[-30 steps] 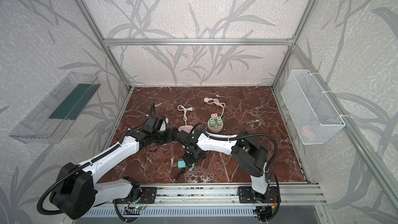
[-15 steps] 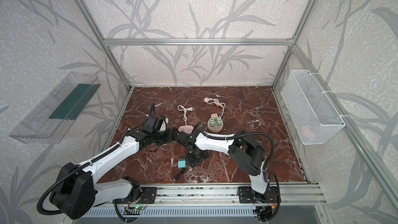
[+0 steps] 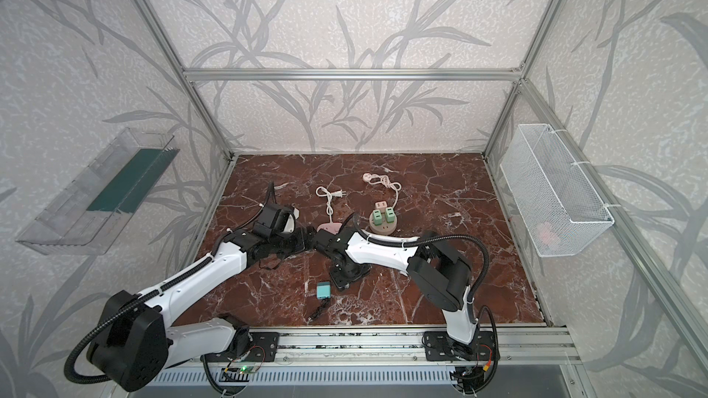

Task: Insert the plug
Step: 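Lower the right gripper around the teal charger farther from the table edge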

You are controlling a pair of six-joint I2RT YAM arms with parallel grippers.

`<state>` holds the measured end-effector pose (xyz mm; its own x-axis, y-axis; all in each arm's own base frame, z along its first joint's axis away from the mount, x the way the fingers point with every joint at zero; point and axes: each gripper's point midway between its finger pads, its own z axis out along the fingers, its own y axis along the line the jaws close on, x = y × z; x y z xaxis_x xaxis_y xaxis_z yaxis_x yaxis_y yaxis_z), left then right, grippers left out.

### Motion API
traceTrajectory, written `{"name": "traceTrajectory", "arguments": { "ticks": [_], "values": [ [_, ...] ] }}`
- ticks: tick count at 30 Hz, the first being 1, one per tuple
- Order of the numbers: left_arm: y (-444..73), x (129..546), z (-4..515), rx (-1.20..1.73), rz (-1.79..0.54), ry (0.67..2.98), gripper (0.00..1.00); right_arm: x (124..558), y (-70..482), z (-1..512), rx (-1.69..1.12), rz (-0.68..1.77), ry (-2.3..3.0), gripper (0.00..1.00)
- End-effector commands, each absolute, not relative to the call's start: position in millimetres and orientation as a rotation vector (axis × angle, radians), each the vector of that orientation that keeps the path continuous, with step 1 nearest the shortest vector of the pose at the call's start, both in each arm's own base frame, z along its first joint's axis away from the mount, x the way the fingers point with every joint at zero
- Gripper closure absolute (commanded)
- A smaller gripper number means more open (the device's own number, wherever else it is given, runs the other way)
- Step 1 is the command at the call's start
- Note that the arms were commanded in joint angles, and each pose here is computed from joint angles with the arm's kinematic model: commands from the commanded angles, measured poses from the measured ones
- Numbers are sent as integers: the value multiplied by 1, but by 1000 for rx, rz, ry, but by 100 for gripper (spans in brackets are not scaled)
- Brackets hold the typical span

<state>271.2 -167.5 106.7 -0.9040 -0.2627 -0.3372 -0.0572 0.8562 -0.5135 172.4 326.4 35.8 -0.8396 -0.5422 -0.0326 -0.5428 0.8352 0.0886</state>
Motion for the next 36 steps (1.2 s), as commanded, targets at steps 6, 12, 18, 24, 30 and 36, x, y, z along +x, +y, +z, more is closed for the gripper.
{"name": "traceTrajectory", "arguments": {
  "ticks": [6, 12, 18, 24, 30, 36],
  "values": [
    [-161, 270, 109, -256, -690, 2604, 8, 174, 341, 38, -840, 228, 3017, 35],
    [-161, 271, 109, -253, -690, 2603, 8, 180, 341, 28, -816, 189, 3032, 35],
    [-162, 273, 112, -246, -694, 2599, 8, 184, 334, 24, -767, 161, 3053, 35],
    [-163, 274, 112, -250, -699, 2599, 8, 195, 308, 26, -705, 87, 3066, 35],
    [-164, 274, 112, -251, -705, 2598, 8, 197, 293, 31, -690, 50, 3060, 35],
    [-165, 274, 110, -252, -711, 2601, 8, 199, 297, 33, -720, 87, 3038, 35]
  ]
}}
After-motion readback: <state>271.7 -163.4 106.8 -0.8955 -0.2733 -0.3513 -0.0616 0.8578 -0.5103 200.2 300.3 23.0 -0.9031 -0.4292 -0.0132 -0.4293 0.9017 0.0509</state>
